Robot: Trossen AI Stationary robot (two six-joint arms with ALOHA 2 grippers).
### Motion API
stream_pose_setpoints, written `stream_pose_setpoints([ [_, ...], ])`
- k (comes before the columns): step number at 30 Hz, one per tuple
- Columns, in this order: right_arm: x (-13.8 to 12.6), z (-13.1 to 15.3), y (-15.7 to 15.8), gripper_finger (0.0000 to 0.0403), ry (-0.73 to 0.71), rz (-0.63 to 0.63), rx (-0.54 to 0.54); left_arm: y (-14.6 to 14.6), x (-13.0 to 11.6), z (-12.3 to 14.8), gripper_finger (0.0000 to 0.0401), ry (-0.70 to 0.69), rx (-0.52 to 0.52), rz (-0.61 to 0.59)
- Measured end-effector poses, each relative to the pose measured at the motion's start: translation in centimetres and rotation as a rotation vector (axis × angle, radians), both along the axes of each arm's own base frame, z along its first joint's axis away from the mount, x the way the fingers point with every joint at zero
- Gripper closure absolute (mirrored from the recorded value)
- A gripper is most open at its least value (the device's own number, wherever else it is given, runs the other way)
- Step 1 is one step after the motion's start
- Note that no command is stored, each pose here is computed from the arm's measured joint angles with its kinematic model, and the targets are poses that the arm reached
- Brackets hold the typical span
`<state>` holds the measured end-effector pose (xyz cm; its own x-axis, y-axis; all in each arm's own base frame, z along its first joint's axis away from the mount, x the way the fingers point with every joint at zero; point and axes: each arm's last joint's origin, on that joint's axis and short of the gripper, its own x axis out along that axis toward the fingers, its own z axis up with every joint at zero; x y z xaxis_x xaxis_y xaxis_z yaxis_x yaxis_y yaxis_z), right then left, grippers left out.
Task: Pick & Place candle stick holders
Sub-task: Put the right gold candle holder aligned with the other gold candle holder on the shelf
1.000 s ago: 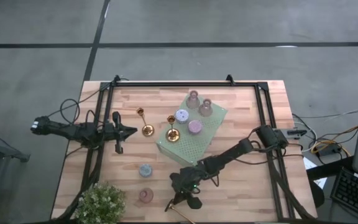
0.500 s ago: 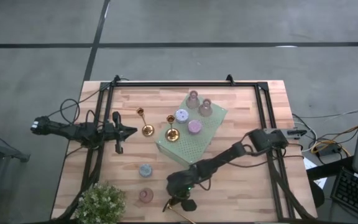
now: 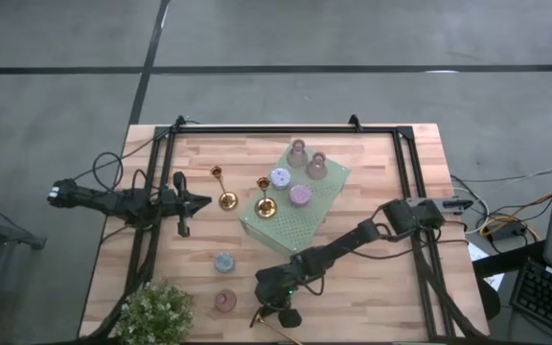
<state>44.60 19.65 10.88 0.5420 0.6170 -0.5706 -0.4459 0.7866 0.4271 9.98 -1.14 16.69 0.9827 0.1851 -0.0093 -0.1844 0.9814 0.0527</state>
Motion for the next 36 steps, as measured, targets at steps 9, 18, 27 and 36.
stream_pose_setpoints([
  [9,-0.2,0.3,0.1,0.0385,0.014,0.004,-0.021,0.0,0.0,0.0,0.0373,0.0,0.0,0.0],
  [18,-0.2,0.6,-0.1,0.0385,0.002,-0.026,-0.054,0.0,0.0,0.0,0.0373,0.0,0.0,0.0],
  [27,-0.4,1.2,-0.2,0.0385,0.011,-0.033,-0.065,0.0,0.0,0.0,0.0373,0.0,0.0,0.0],
  [36,-0.4,1.6,-0.1,0.0361,0.014,-0.099,-0.128,0.0,0.0,0.0,0.0373,0.0,0.0,0.0],
])
